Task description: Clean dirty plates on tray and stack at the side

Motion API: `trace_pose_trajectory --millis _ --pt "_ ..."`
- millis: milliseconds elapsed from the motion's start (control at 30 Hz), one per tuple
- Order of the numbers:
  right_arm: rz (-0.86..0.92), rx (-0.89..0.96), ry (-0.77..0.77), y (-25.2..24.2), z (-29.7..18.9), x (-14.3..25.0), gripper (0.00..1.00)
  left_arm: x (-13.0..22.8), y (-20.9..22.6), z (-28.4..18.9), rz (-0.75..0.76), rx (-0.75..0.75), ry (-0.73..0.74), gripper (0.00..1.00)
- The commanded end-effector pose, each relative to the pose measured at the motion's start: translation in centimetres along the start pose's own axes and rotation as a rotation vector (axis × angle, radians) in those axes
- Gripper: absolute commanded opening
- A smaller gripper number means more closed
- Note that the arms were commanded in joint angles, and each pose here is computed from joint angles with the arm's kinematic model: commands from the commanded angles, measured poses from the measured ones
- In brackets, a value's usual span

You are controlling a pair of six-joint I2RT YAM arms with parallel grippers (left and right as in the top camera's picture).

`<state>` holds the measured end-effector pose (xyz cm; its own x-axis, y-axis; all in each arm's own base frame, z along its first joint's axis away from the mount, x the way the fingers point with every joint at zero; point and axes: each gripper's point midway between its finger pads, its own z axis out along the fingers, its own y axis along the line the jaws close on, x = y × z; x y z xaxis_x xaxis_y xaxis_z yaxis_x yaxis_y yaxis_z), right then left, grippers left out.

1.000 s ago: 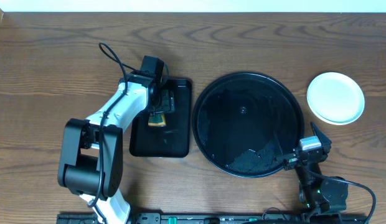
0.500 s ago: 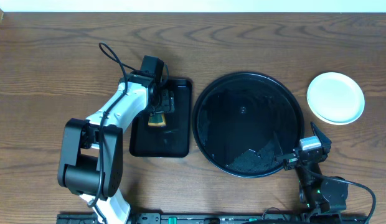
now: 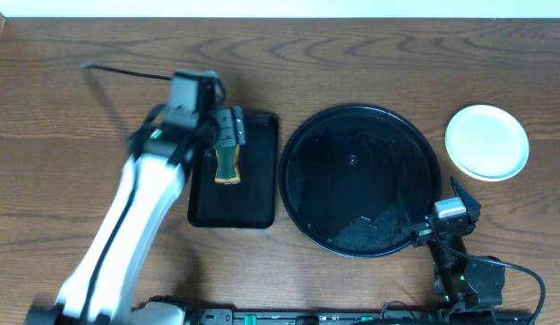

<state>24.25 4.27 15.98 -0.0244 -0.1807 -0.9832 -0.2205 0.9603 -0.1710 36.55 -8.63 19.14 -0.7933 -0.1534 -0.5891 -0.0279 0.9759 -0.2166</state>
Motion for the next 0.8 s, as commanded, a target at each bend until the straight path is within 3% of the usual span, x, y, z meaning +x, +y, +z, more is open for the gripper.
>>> trace_pose_trajectory --millis 0,167,333,600,767 --pt "0.016 0.003 -0.001 -0.1 0.0 0.0 0.99 -2.3 0.3 -5.6 -0.001 -0.01 -0.169 0.83" --pt "0.016 0.003 -0.001 -0.1 0.0 0.0 0.99 -2.4 1.7 -13.5 -0.018 -0.042 -0.348 0.83" --pt "0.016 0.003 -0.001 -0.1 0.0 0.0 0.99 0.9 3.5 -19.7 -0.038 -0.043 -0.432 0.83" --pt "0.016 0.003 -0.001 -0.1 0.0 0.0 0.99 7.0 7.7 -22.0 -0.12 -0.106 -0.555 0.83" --pt "0.016 0.003 -0.001 -0.1 0.0 0.0 0.99 7.2 8.4 -22.2 -0.152 -0.08 -0.743 0.83"
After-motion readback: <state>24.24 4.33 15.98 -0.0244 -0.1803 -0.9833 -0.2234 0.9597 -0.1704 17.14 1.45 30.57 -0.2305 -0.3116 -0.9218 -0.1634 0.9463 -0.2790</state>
